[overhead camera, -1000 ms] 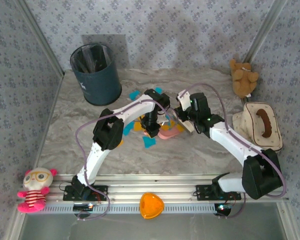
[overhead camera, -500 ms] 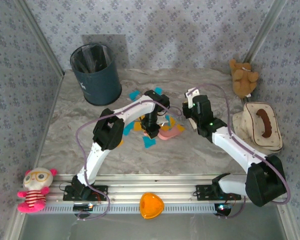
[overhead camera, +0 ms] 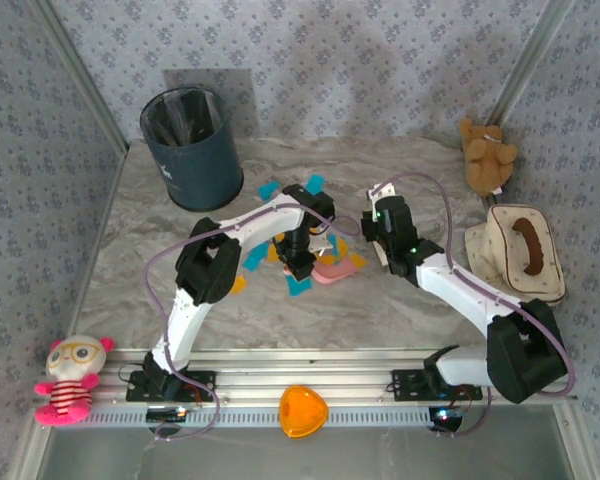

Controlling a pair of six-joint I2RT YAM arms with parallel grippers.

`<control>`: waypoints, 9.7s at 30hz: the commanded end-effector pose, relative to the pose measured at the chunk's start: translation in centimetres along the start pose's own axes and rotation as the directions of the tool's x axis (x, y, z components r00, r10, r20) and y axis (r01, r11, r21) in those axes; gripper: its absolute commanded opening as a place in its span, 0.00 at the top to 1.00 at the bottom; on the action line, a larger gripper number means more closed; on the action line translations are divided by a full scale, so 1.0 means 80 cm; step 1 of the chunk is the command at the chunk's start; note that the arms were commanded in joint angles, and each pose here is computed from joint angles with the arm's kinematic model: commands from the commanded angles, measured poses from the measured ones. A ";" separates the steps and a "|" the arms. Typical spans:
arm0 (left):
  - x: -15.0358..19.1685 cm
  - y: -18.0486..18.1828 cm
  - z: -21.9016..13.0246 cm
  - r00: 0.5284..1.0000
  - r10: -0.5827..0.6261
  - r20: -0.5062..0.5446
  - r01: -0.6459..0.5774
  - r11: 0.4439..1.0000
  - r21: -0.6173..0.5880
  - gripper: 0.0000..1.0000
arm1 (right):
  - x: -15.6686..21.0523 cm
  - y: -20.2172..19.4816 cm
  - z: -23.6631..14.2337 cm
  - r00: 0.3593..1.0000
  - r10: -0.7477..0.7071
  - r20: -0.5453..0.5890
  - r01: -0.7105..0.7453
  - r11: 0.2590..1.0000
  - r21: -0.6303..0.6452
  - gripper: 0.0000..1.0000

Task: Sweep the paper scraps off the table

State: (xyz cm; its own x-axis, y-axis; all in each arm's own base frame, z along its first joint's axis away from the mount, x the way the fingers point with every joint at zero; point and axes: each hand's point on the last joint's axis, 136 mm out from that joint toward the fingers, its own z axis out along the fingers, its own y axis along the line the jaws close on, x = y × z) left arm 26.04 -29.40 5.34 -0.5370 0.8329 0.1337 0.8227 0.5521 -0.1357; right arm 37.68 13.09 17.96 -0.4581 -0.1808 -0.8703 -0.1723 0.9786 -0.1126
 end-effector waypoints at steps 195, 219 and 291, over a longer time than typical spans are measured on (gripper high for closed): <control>0.032 0.201 -0.417 0.194 -0.680 0.707 0.290 0.728 0.621 1.00 | -0.021 -0.028 -0.052 0.961 0.274 -0.041 -0.276 0.958 -0.075 1.00; 0.039 0.270 -0.453 -0.042 -0.893 0.448 0.083 0.444 0.892 1.00 | -0.016 -0.025 -0.048 0.959 0.279 -0.055 -0.283 0.956 -0.080 1.00; 0.074 0.283 -0.511 -0.140 -0.990 0.020 -0.429 0.079 0.900 1.00 | -0.017 -0.017 -0.045 0.954 0.292 -0.061 -0.298 0.949 -0.107 1.00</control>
State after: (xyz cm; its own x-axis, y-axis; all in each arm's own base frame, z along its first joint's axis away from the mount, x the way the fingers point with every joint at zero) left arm 51.20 -13.47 38.71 -0.7177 -0.6577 0.2289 -0.0034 -0.3253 -0.9456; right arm 34.49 11.04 18.50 -0.5929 0.0622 -0.8028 -0.1100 0.9814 0.1573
